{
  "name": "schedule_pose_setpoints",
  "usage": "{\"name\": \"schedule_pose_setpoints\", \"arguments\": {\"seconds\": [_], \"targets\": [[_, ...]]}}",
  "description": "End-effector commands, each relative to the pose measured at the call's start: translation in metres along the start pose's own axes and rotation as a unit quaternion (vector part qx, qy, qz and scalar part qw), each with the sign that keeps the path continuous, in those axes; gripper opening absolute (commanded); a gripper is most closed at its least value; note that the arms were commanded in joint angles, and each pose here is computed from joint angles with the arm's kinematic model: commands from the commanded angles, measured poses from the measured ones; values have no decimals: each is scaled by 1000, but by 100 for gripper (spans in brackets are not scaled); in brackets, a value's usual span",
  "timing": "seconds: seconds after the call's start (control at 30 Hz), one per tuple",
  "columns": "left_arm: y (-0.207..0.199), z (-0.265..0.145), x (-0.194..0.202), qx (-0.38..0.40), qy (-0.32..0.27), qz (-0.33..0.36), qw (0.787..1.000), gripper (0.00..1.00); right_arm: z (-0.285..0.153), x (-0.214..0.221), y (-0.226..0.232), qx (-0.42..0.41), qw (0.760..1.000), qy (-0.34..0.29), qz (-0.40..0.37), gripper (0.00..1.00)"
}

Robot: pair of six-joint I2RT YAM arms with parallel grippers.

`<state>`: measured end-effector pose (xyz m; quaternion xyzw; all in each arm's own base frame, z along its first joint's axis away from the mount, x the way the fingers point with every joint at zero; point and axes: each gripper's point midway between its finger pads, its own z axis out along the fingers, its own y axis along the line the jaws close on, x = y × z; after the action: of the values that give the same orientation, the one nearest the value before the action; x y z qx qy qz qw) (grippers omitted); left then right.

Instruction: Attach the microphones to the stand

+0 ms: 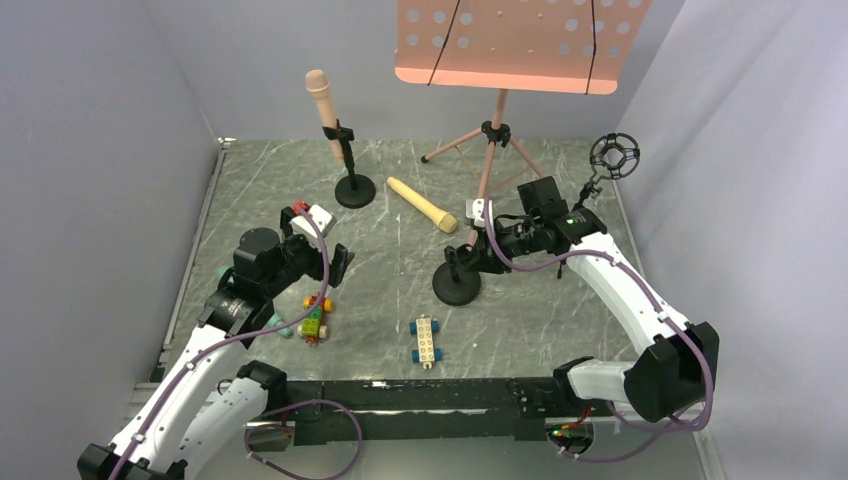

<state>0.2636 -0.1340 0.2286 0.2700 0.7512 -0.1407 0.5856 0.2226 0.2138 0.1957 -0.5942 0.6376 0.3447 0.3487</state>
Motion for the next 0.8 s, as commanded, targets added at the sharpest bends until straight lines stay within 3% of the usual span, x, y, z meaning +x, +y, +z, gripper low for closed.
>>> {"name": "schedule_pose_setpoints", "arguments": {"seconds": [0.0,0.17,0.37,0.5,0.63,0.77], "targets": [[-1,4,-11,10,-23,4,1000,99,0,-16,-7,16,999,-34,-15,16],[-2,4,-10,10,-23,3,1000,99,-2,-38,-9,18,997,-75,1,2],[-4,4,-11,15,-25,5,1000,99,-4,-62,-10,0,994,-106,24,1],[-4,4,-11,16,-26,6,1000,99,0,-54,-4,-14,994,-103,24,1],[-8,4,-11,29,-26,8,999,99,4,-29,7,-24,996,-85,19,5],[-12,5,-11,42,-27,12,999,99,0,-7,13,-14,998,-67,16,20]]}}
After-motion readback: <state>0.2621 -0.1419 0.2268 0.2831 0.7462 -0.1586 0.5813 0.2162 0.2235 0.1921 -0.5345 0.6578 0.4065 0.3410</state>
